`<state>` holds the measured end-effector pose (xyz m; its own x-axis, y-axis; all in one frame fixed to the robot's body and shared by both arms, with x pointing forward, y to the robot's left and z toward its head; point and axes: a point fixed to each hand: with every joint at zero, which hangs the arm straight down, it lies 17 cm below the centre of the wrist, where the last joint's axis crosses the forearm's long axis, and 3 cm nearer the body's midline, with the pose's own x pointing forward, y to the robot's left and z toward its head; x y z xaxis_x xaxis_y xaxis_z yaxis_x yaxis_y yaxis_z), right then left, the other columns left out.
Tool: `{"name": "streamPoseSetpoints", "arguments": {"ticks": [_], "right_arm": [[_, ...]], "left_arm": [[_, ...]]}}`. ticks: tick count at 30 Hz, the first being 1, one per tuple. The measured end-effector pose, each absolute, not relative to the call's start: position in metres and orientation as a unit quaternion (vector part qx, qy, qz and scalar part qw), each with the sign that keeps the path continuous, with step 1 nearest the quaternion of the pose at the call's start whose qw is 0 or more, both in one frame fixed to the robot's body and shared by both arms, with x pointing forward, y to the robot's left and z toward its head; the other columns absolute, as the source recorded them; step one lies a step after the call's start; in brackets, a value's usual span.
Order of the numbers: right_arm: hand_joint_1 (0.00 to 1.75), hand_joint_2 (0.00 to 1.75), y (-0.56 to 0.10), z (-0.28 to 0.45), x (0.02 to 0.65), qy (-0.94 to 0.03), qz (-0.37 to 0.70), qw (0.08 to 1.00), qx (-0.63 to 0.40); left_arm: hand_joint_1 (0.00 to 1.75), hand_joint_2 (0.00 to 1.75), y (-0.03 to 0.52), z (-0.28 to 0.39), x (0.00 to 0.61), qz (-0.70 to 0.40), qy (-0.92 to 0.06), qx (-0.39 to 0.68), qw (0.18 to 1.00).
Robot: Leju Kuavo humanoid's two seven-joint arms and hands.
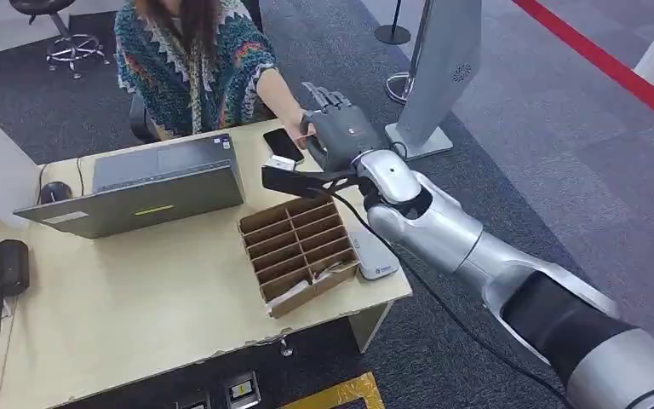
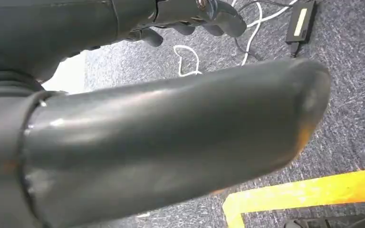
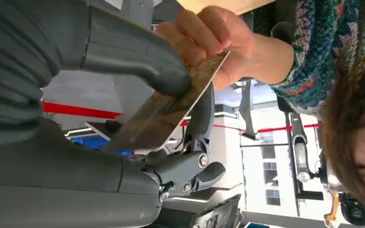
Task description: Pass the card to the sensor for recognition and then transmit it.
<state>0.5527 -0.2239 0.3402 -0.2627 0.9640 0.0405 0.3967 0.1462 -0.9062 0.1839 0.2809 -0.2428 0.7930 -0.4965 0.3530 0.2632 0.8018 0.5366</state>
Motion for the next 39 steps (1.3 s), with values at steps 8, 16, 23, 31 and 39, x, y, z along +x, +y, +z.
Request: {"name": "streamPoseSetpoints", "arguments": {"ticks": [8,16,23,31,39], "right_arm": [[1.75,1.75,-0.226,0.339,0.556,-0.676,0.414,0.349,-0.499],[1.75,1.75,-0.231,0.34,0.556,-0.683,0.399,0.362,-0.494],[1.75,1.75,-0.239,0.34,0.556,-0.686,0.383,0.373,-0.493],[1.75,1.75,-0.361,0.278,0.515,-0.642,0.309,0.497,-0.495],[1.75,1.75,-0.397,0.236,0.489,-0.598,0.324,0.543,-0.493]], "left_arm": [[0.0,0.0,0.281,-0.243,0.182,-0.207,-0.245,0.237,0.917],[0.0,0.0,0.281,-0.244,0.18,-0.203,-0.245,0.237,0.918],[0.0,0.0,0.282,-0.244,0.179,-0.2,-0.244,0.237,0.919],[0.0,0.0,0.289,-0.249,0.154,-0.168,-0.227,0.243,0.928],[0.0,0.0,0.288,-0.249,0.153,-0.163,-0.227,0.242,0.929]]}}
